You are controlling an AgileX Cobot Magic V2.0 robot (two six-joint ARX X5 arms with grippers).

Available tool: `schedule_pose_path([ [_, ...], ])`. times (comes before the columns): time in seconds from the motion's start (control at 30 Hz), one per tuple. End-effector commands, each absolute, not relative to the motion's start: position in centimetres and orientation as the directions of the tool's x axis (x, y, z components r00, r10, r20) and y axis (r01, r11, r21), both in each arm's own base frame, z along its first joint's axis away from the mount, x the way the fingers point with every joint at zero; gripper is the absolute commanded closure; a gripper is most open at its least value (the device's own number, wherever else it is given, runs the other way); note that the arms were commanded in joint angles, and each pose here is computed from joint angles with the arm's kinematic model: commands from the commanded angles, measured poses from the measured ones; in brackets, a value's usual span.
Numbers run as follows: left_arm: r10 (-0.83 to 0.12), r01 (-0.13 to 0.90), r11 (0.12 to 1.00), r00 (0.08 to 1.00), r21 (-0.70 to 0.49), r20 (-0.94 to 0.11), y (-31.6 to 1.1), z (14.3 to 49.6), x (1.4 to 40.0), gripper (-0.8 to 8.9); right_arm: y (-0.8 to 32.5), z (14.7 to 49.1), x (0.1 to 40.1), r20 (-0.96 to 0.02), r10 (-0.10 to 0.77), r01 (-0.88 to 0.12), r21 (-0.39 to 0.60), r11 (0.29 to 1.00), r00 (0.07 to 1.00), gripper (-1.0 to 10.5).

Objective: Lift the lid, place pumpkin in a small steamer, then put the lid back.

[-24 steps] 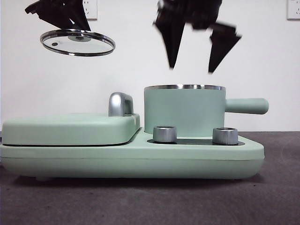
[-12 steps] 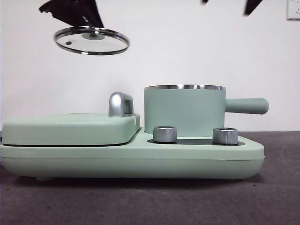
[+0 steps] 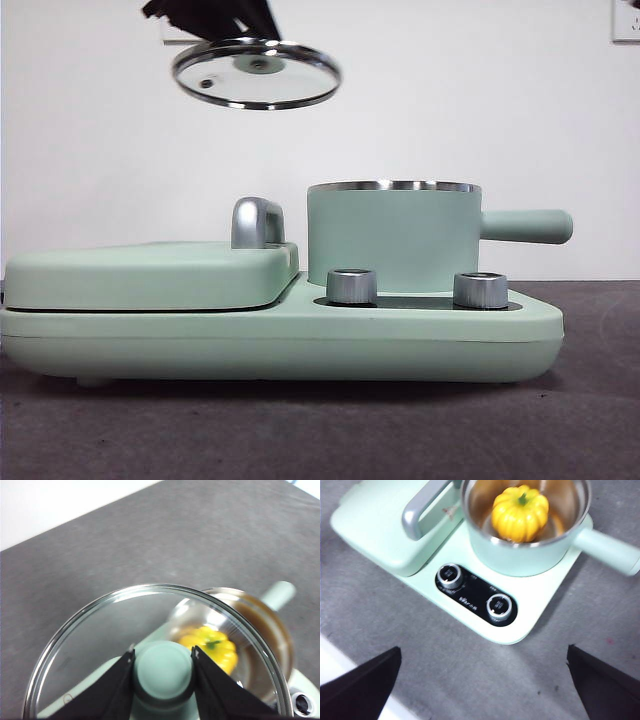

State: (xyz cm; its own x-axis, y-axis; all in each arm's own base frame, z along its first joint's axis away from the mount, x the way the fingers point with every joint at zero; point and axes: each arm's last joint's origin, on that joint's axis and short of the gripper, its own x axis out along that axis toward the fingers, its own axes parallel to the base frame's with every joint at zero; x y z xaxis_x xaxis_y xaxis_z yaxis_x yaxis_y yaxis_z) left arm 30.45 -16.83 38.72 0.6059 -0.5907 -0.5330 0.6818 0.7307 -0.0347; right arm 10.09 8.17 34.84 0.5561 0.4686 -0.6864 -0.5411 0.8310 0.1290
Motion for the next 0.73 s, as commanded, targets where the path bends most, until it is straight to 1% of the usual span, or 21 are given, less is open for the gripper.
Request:
schedule_pose_path([
  [0.03,-0.636,0.719,0.695,0.602,-0.02,-0.483,-18.0,40.0,29.7,7.37,7.3,33.3,8.6,-0.621,0.51,-0.539,0.162,0.827,0.596,4.2],
  [0.1,-0.65,0.736,0.677,0.586,-0.019,-0.483,-18.7,40.0,29.3,7.37,6.5,32.4,7.5,-0.584,0.533,-0.547,0.174,0.819,0.612,4.2],
  [0.23,-0.675,0.768,0.641,0.554,-0.015,-0.487,-20.2,39.8,28.5,7.37,5.0,31.3,5.8,-0.536,0.551,-0.549,0.183,0.815,0.64,4.2],
  [0.43,-0.699,0.803,0.595,0.504,-0.021,-0.507,-22.5,38.6,28.3,7.37,3.7,31.5,4.3,-0.459,0.581,-0.563,0.193,0.803,0.672,4.2],
  [0.57,-0.714,0.821,0.57,0.483,-0.021,-0.506,-24.4,37.3,28.8,7.37,3.4,31.5,3.9,-0.44,0.594,-0.572,0.199,0.796,0.673,4.2],
  [0.73,-0.73,0.838,0.546,0.473,-0.004,-0.494,-26.5,35.4,29.9,7.37,3.5,31.5,3.9,-0.443,0.605,-0.579,0.211,0.788,0.662,4.2],
])
